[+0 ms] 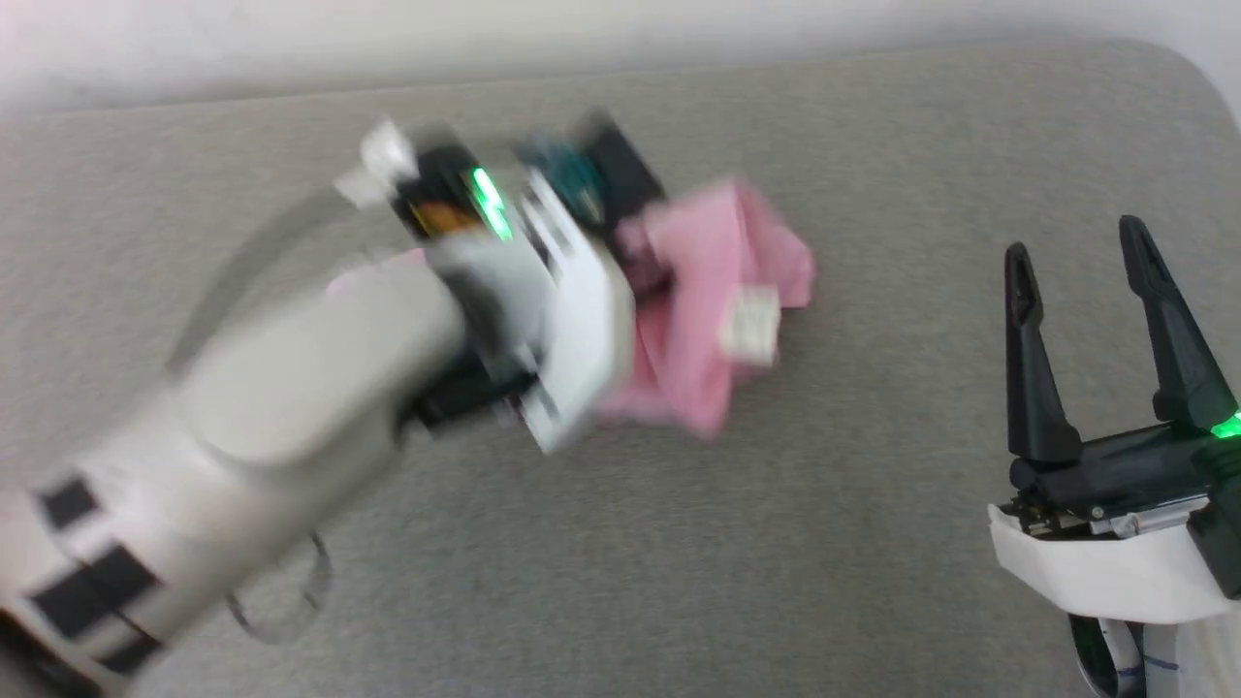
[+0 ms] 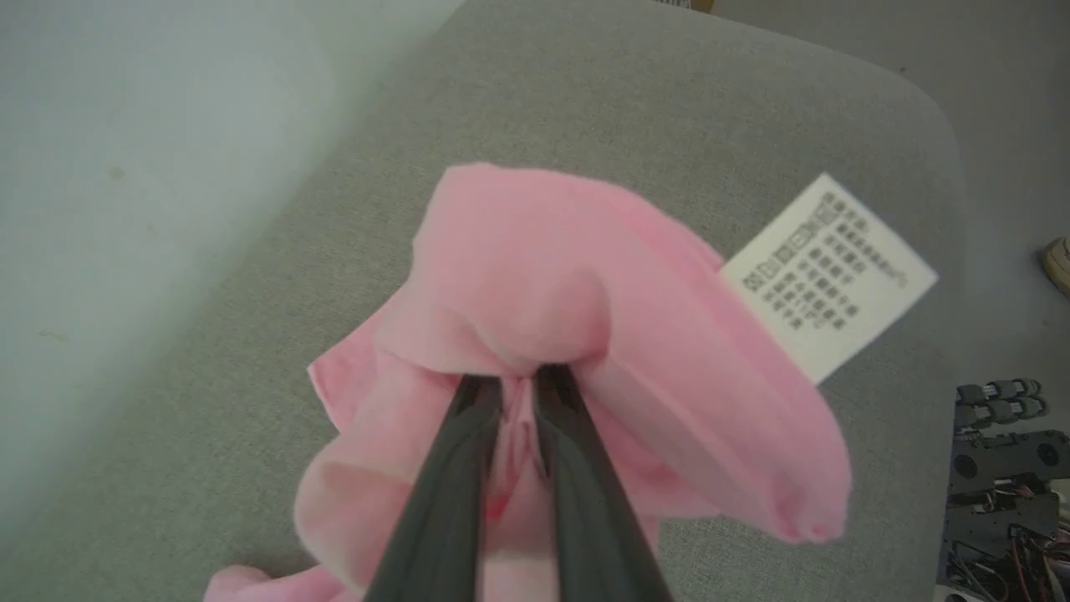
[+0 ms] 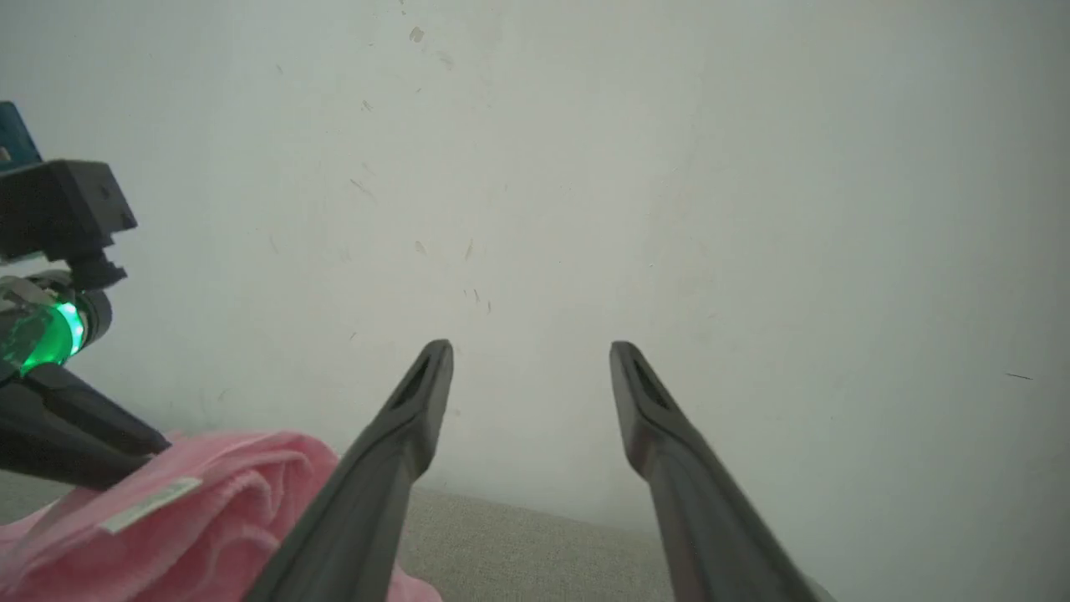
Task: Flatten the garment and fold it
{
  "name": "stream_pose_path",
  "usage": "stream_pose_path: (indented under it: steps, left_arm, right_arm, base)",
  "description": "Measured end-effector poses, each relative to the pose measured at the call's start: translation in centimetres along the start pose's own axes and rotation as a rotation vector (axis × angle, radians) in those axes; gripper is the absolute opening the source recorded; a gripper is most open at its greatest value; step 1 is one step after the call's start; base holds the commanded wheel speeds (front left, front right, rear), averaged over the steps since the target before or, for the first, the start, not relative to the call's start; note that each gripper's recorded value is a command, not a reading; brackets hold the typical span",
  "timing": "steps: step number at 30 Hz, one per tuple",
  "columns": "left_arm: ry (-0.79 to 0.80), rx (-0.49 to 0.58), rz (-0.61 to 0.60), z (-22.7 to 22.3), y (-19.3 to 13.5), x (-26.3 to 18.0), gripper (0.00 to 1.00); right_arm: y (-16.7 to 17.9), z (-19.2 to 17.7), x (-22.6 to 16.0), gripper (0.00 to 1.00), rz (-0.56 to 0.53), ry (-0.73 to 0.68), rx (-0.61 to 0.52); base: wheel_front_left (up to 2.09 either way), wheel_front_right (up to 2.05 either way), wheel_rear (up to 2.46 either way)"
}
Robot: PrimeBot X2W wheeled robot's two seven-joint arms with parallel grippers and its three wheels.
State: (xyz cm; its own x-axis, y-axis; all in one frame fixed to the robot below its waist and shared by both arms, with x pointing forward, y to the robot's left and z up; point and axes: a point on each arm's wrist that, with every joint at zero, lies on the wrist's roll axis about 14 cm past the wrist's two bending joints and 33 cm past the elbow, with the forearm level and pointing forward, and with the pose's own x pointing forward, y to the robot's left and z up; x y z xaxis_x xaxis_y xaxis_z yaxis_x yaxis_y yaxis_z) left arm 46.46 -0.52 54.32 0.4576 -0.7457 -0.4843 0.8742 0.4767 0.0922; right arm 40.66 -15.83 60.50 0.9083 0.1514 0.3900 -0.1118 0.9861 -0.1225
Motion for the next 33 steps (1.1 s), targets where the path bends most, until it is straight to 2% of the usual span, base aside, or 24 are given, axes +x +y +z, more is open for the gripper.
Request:
stream_pose_path:
  steps: [7,12,15,16,17,20,24,30,33]
  left_arm:
    - [0.137,-0.131,-0.233,-7.1,-8.9,5.3,0.0]
    - [0.268,-0.204,-0.332,-12.1,-14.1,6.0,0.0]
    - [0.266,-0.208,-0.348,-12.5,-15.4,6.0,0.0]
    - [0.241,-0.212,-0.336,-12.2,-15.2,6.1,0.38]
    - [0.215,-0.209,-0.321,-12.0,-15.0,6.1,1.0]
    - [0.092,-0.187,-0.267,-10.3,-13.9,6.1,1.0]
    - [-0.157,-0.162,-0.163,-5.5,-11.8,5.2,1.0]
    - [-0.456,-0.071,0.123,-0.1,-7.2,1.4,1.0]
    - [-0.563,-0.071,0.319,1.5,-4.1,-1.6,1.0]
  right_arm:
    - [-2.6,-0.3,-1.4,1.0,-0.072,0.036,-0.041]
    - [-3.1,-1.2,-1.7,1.0,-0.085,0.064,-0.049]
    - [-3.1,-1.3,-1.7,1.0,-0.088,0.069,-0.049]
    - [-3.2,-1.3,-1.8,1.0,-0.089,0.068,-0.049]
    - [-3.2,-1.2,-1.8,1.0,-0.09,0.067,-0.049]
    - [-2.9,-1.0,-2.3,1.0,-0.085,0.071,-0.043]
    - [-2.7,-0.3,-3.3,1.0,-0.084,0.067,-0.039]
    - [-2.1,1.1,-4.2,1.0,-0.073,0.042,-0.037]
    - [-1.5,1.5,-4.1,1.0,-0.054,0.03,-0.033]
  base:
    - [0.0,0.0,0.0]
    - [0.0,0.0,0.0]
    - [0.0,0.0,0.0]
    - [0.0,0.0,0.0]
    - [0.0,0.0,0.0]
    - [0.0,0.0,0.0]
    - [0.0,0.0,0.0]
    - [0.0,0.0,0.0]
    - [0.0,0.0,0.0]
